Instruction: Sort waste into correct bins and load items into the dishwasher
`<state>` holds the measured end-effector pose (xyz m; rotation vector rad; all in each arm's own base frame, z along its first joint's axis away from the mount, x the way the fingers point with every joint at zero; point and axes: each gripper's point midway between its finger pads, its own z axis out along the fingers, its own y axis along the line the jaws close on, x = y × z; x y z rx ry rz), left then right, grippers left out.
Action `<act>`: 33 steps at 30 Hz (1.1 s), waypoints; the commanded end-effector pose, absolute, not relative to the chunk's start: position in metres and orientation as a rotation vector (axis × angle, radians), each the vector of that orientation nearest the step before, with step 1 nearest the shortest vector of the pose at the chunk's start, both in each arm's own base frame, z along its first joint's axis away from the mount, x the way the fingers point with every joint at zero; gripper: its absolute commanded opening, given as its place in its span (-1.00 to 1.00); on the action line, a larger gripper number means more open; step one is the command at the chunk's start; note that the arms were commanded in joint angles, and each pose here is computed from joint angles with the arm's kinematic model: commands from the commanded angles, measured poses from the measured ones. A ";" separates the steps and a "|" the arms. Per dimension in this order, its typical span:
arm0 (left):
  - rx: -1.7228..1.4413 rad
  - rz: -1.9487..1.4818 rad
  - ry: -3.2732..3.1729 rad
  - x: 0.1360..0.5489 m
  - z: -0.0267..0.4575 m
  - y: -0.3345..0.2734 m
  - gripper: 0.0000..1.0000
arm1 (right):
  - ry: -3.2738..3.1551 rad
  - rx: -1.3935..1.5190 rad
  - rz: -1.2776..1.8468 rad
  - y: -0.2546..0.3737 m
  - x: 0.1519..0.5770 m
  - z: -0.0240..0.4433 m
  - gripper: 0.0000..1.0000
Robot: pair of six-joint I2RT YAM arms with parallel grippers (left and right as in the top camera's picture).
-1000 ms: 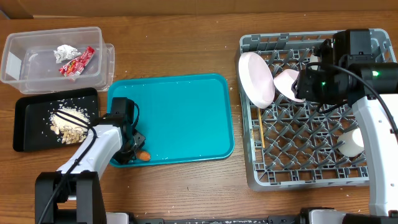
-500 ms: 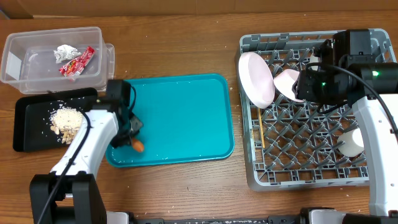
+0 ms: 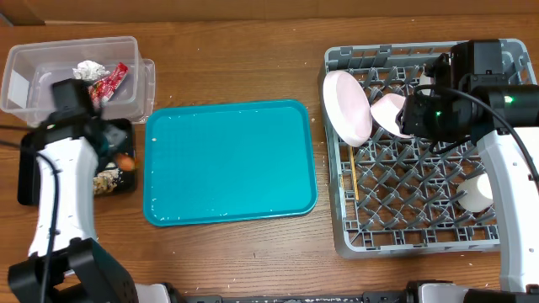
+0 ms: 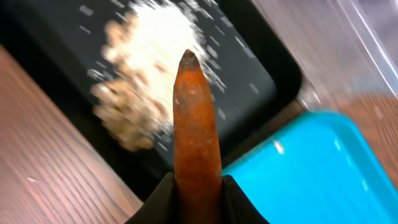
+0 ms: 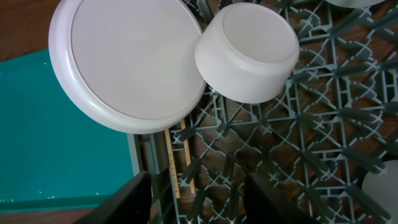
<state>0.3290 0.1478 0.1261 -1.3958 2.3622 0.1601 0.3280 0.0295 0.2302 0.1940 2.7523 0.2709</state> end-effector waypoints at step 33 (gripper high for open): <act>-1.399 0.183 2.454 0.340 0.107 0.187 0.14 | 2.722 0.188 0.258 0.028 0.334 0.235 0.02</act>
